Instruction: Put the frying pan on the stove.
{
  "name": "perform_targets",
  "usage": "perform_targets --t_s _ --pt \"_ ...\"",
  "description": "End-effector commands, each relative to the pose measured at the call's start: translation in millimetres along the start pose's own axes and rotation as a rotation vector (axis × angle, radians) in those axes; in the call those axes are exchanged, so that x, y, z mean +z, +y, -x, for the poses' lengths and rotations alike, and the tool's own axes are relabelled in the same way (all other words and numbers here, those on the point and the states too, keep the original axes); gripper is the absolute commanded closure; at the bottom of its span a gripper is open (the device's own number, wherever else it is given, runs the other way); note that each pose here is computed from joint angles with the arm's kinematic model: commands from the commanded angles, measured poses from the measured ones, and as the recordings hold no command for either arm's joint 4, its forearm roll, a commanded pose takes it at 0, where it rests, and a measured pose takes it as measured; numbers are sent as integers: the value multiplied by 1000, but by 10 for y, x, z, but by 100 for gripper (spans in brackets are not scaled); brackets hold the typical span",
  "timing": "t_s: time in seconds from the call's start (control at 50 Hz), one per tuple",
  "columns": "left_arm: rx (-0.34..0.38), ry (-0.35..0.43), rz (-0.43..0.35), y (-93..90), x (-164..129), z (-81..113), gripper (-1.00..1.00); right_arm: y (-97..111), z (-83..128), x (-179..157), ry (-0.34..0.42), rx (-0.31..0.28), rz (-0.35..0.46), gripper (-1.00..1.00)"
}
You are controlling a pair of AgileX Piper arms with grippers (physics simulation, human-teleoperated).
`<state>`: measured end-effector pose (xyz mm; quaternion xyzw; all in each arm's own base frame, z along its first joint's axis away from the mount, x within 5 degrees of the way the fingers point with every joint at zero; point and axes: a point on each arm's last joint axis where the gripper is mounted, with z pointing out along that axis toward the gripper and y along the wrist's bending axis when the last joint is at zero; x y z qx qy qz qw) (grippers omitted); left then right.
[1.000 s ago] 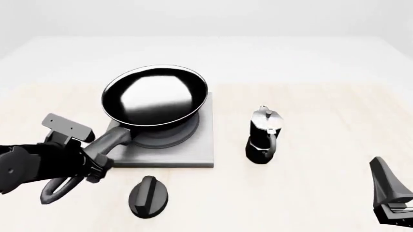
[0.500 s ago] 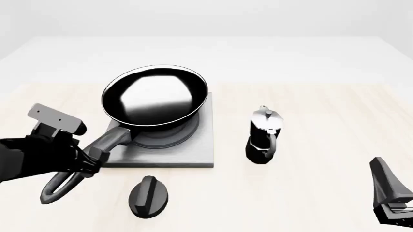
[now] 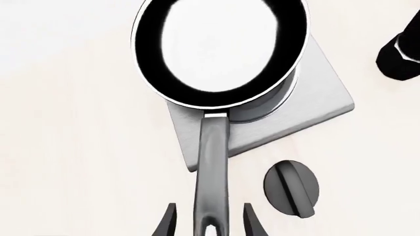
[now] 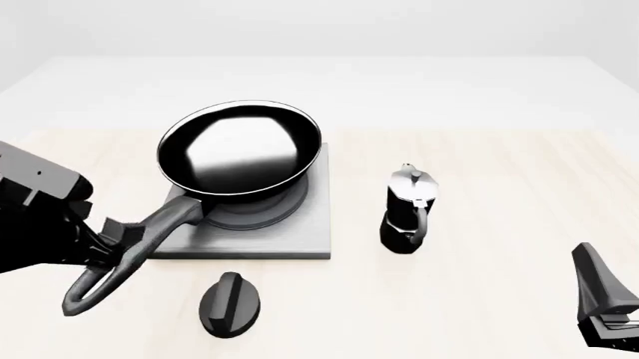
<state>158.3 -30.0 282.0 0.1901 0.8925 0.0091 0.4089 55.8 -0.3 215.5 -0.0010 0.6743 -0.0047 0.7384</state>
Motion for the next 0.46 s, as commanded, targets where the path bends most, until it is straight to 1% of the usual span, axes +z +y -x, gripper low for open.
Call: perform_targets --t_s 0.02,0.1,0.22,0.28,0.36,0.4,0.42,0.44,0.46 --pt "28 -50 9 0 -352 31 -100 0 0 0 0 0 0 -100" --pt "35 -67 5 -12 -470 34 -100 0 0 0 0 0 0 -100" --pt "43 -102 10 -25 -672 -16 -100 0 0 0 0 0 0 -100" --pt "44 -103 22 -29 -728 -100 -100 0 0 0 0 0 0 -100" --pt "50 -124 61 -31 -856 -248 -100 0 0 0 0 0 0 -100" --pt "39 -136 40 -60 -855 -272 -100 0 5 4 -1 -1 0 -100" --pt "39 -139 46 -67 -858 -323 -100 0 5 4 -1 -1 0 -100" --pt "38 -161 62 -67 -907 -355 -100 0 5 4 -1 -1 0 -100" --pt "39 -160 45 -89 -873 -393 -100 0 5 5 -1 -1 0 -100"
